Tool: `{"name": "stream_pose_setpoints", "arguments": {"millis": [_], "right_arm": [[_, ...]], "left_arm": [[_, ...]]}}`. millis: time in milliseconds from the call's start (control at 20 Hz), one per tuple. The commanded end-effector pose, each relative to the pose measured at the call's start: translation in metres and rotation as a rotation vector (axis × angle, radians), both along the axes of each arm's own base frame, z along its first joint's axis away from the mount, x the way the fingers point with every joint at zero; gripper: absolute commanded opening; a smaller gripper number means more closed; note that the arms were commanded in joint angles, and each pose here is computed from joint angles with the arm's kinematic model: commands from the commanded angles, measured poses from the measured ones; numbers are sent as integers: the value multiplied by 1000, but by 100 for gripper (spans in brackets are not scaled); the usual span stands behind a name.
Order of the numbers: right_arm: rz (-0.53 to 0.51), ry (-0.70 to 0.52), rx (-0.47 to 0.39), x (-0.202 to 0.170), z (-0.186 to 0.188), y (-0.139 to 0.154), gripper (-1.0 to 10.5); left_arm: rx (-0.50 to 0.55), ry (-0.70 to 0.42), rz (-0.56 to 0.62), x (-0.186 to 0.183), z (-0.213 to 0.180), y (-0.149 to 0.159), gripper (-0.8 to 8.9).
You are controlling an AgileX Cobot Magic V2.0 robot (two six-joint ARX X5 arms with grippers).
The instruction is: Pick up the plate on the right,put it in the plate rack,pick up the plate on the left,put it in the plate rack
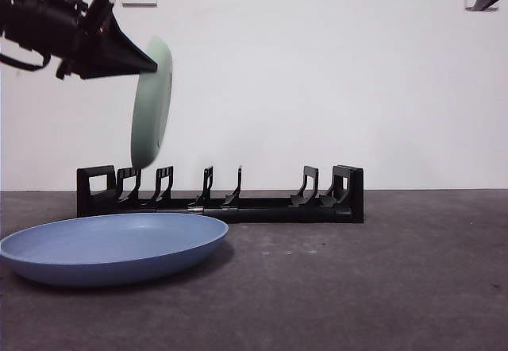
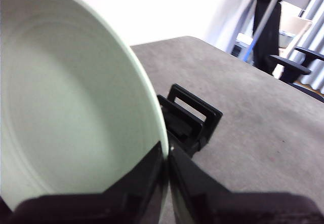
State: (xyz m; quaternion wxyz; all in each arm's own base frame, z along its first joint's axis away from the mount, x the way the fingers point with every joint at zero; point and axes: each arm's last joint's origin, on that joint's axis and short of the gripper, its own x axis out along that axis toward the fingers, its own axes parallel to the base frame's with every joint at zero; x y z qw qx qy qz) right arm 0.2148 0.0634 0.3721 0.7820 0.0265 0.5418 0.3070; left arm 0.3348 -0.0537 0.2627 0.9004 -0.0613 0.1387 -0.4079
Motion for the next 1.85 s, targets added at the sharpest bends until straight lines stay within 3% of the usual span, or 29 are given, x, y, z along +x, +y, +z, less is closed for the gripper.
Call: {"name": "stream_pose_setpoints", "arguments": {"millis": [50,700,1150,1450,1600,1750,1850], "right_arm": [[14,-12,9,2,-2,4,347],[55,-26,9,-1,-2,18,346],[54,-46,15,1,-1,19,346],[56,-49,16,1,-1,19,346],[60,-47,15,0,-1,20,346],[59,-48,12,1,-1,20,346],[58,-49,9,1,-1,20,346]], "left_arm": [[9,-10,-11,6,-7,0,-9],[92,22,35,16,-33,3,-8],[237,29,54,13,-43,5,-9],[240,32,56,13,-43,5,1],[234,37,58,13,-43,5,31],[228,39,52,13,-43,5,147],[223,44,53,12,-42,4,167]]}}
